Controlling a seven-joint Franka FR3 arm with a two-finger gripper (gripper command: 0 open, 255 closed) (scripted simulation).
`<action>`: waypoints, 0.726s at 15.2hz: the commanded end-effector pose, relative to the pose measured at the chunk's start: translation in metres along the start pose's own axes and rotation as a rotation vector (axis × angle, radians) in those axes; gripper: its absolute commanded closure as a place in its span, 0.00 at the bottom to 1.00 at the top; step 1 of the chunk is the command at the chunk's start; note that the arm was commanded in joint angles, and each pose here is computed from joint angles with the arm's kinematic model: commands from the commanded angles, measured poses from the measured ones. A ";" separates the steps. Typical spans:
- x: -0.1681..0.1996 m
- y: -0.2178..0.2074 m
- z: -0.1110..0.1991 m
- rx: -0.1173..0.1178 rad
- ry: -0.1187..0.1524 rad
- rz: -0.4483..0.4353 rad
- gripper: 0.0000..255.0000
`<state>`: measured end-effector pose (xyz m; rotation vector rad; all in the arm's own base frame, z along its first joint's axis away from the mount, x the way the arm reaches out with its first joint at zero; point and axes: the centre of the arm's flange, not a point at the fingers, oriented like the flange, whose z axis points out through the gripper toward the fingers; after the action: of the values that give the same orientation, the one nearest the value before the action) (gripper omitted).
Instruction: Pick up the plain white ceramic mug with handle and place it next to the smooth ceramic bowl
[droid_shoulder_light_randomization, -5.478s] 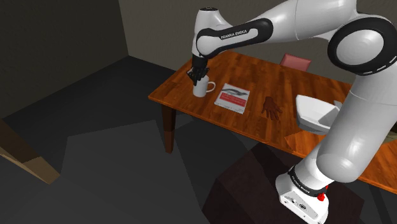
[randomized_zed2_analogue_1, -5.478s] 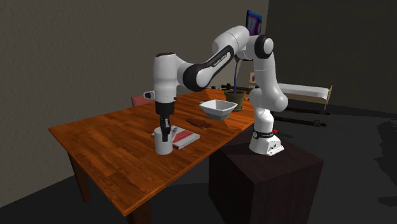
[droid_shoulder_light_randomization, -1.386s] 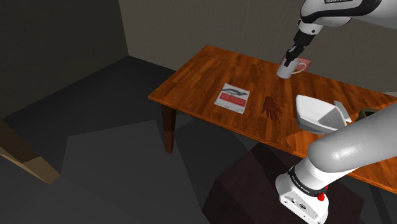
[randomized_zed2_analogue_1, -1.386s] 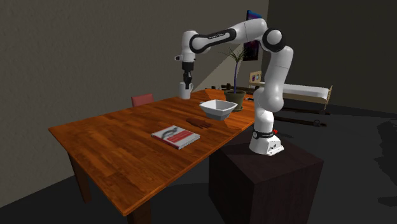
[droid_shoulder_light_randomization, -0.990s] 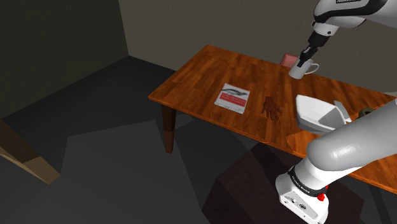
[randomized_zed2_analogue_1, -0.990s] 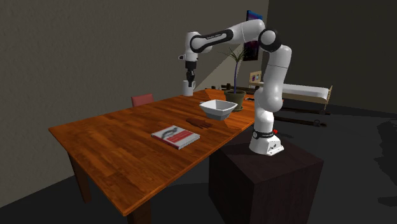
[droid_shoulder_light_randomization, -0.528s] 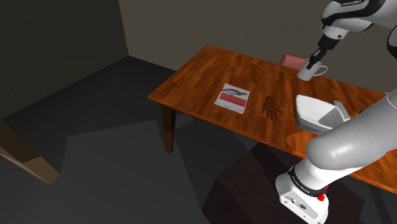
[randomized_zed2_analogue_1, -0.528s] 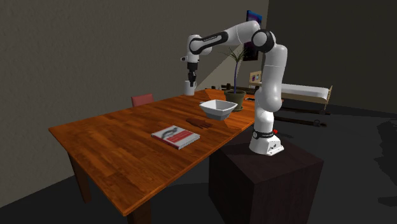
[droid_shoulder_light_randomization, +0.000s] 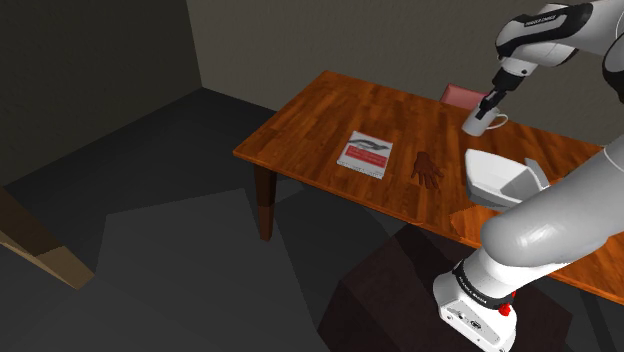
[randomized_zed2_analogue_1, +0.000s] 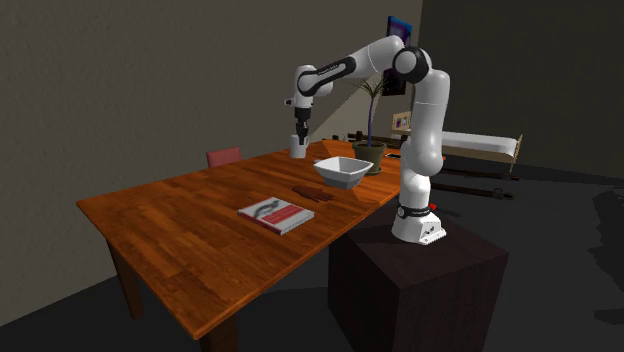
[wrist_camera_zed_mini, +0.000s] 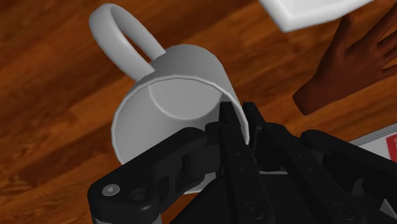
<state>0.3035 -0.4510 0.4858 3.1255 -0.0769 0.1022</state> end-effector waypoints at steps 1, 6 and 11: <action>0.000 -0.001 0.011 0.000 0.000 0.000 1.00; -0.002 -0.001 0.037 0.000 0.000 0.000 1.00; -0.004 -0.002 0.063 0.000 0.000 0.000 1.00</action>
<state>0.3034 -0.4504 0.4271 3.1257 -0.0769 0.1022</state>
